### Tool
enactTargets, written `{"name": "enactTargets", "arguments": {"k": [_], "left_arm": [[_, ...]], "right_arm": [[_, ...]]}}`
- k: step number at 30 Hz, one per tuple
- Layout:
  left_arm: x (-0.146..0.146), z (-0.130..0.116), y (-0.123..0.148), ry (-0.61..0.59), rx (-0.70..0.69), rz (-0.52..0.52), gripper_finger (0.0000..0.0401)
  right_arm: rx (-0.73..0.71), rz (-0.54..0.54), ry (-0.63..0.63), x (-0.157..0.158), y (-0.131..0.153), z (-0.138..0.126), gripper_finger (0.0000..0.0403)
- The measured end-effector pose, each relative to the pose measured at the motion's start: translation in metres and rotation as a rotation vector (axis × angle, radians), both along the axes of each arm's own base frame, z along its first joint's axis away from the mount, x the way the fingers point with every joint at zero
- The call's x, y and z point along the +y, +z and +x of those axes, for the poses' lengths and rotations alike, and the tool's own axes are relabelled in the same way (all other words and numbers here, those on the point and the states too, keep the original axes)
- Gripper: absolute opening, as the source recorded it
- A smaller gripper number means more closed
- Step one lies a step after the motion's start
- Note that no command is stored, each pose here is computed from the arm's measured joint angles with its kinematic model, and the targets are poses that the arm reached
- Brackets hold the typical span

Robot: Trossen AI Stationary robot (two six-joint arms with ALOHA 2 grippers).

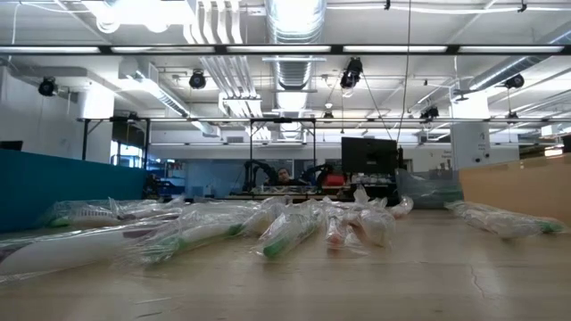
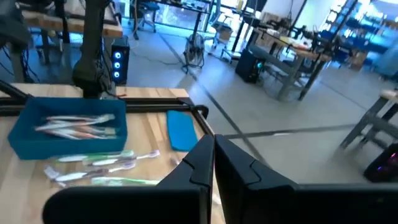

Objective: Pick & Place Toothbrushes
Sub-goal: Put the green toothbrush into the black bin

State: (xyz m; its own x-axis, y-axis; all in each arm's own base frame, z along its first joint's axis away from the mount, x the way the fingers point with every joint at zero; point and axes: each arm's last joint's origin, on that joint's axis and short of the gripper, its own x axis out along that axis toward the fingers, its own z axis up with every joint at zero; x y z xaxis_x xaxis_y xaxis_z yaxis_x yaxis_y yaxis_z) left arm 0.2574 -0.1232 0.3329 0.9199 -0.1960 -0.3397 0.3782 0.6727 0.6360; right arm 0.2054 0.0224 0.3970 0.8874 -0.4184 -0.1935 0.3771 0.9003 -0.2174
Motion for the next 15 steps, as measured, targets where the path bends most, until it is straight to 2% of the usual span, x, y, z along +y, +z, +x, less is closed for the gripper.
{"name": "enactTargets", "arguments": {"k": [6, 15], "left_arm": [[0.023, 0.010, -0.019, 0.181, 0.021, -0.183, 0.0068], [0.053, 0.016, -0.042, 0.391, 0.049, -0.334, 0.0068]], "right_arm": [[0.139, -0.063, 0.011, 0.007, 0.000, 0.038, 0.0009], [0.455, 0.010, -0.018, 0.018, -0.029, 0.078, 0.0009]]}}
